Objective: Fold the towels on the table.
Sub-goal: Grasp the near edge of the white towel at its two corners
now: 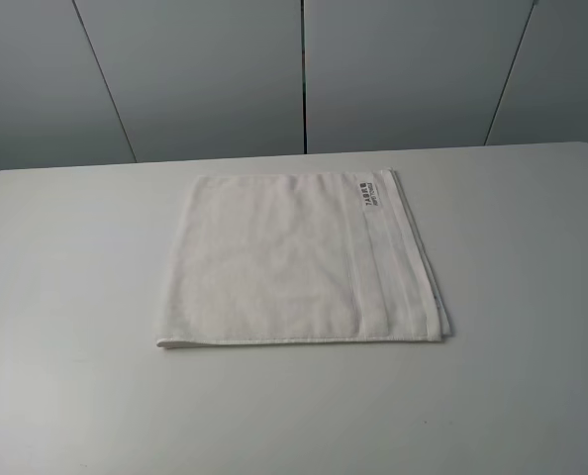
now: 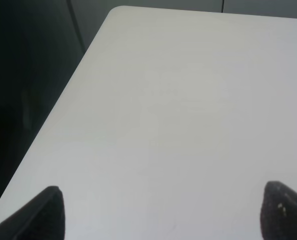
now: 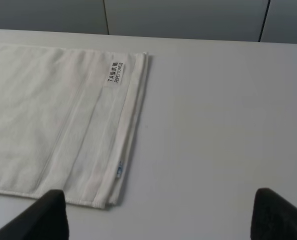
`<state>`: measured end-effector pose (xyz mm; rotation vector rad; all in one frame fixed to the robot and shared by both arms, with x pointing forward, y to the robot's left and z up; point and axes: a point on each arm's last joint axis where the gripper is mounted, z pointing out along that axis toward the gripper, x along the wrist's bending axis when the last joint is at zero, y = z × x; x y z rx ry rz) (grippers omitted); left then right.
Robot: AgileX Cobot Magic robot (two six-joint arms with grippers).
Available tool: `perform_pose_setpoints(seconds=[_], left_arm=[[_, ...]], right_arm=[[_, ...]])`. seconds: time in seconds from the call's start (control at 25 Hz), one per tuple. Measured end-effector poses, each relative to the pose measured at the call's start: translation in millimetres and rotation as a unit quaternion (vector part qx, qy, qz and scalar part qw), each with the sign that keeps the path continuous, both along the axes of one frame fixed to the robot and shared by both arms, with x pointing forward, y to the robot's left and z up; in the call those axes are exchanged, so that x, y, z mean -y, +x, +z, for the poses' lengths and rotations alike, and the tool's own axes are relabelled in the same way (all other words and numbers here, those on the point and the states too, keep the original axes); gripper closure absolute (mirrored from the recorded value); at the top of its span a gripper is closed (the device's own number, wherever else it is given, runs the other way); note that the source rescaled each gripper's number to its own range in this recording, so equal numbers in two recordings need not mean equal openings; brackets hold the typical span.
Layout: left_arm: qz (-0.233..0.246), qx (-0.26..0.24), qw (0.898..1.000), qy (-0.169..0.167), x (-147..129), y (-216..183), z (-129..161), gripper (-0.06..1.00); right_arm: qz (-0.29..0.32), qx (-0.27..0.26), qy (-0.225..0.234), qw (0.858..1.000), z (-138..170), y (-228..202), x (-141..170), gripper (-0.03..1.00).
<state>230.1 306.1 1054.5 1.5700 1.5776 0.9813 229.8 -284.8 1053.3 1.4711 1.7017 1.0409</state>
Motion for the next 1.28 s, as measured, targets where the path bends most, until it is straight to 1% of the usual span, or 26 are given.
perform_pose_setpoints(seconds=[1.28], left_arm=[[0.000,0.000,1.000,0.000,0.0,0.0,0.0,-0.05]], right_arm=[[0.000,0.000,0.000,1.000,0.0,0.0,0.0,0.18]])
